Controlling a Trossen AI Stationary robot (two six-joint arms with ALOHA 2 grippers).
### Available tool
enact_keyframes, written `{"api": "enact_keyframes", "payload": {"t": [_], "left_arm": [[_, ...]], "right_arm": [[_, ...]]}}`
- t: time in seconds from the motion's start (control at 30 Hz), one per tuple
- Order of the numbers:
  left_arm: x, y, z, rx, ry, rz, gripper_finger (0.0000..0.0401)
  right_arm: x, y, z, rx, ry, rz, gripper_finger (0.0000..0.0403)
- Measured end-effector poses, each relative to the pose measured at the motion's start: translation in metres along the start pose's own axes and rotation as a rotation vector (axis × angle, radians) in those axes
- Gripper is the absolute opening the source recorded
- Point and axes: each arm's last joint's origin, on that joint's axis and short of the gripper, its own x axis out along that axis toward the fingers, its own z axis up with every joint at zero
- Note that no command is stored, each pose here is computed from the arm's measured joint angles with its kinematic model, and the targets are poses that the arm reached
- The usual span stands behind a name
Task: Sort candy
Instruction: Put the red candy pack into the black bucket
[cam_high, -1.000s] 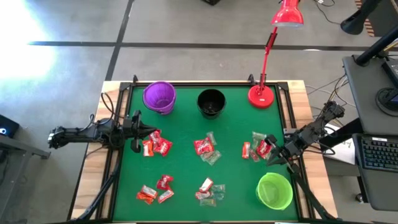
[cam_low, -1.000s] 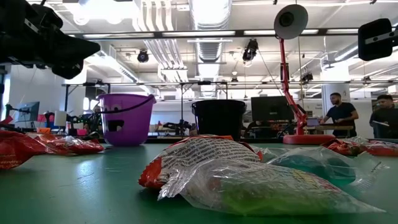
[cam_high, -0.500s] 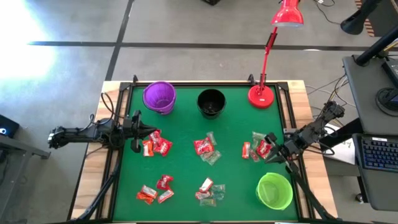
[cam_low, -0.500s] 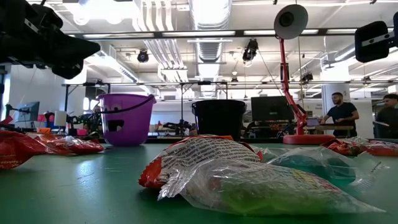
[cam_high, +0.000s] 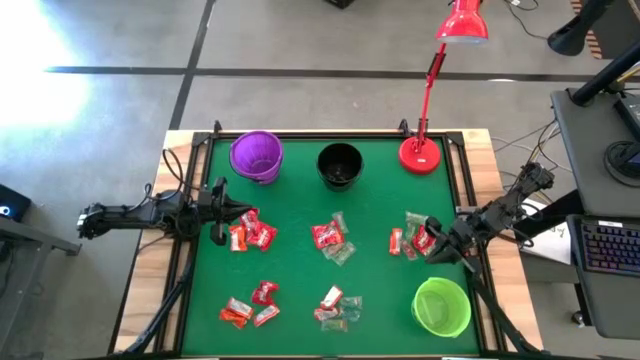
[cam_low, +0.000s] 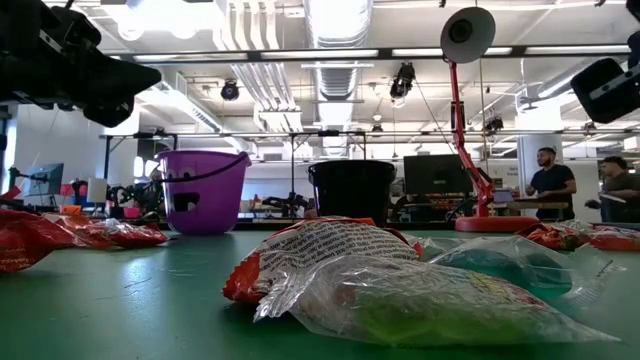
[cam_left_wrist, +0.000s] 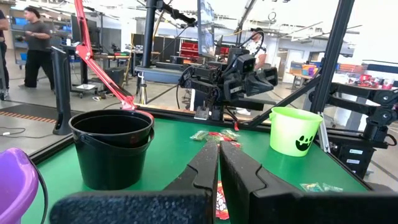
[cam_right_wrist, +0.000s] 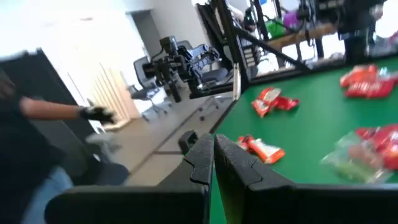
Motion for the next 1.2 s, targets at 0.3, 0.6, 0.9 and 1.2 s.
{"api": "enact_keyframes", "payload": {"t": [0.3, 0.6, 0.9, 1.2], "left_arm": [[0.0, 0.0, 0.0, 0.0, 0.0, 0.001, 0.0], [0.0, 0.0, 0.0, 0.0, 0.0, 0.001, 0.0], [0.0, 0.0, 0.0, 0.0, 0.0, 0.001, 0.0], [0.0, 0.001, 0.002, 0.017, -0.024, 0.035, 0.0]], "right_arm": [[-0.002, 0.001, 0.019, 0.054, -0.256, -0.128, 0.0009], [-0.006, 0.001, 0.031, 0.085, -0.413, -0.203, 0.0009], [-0.011, -0.005, 0.036, 0.125, -0.538, -0.468, 0.0009], [-0.018, -0.008, 0.043, 0.214, -0.655, -0.689, 0.0009]]}}
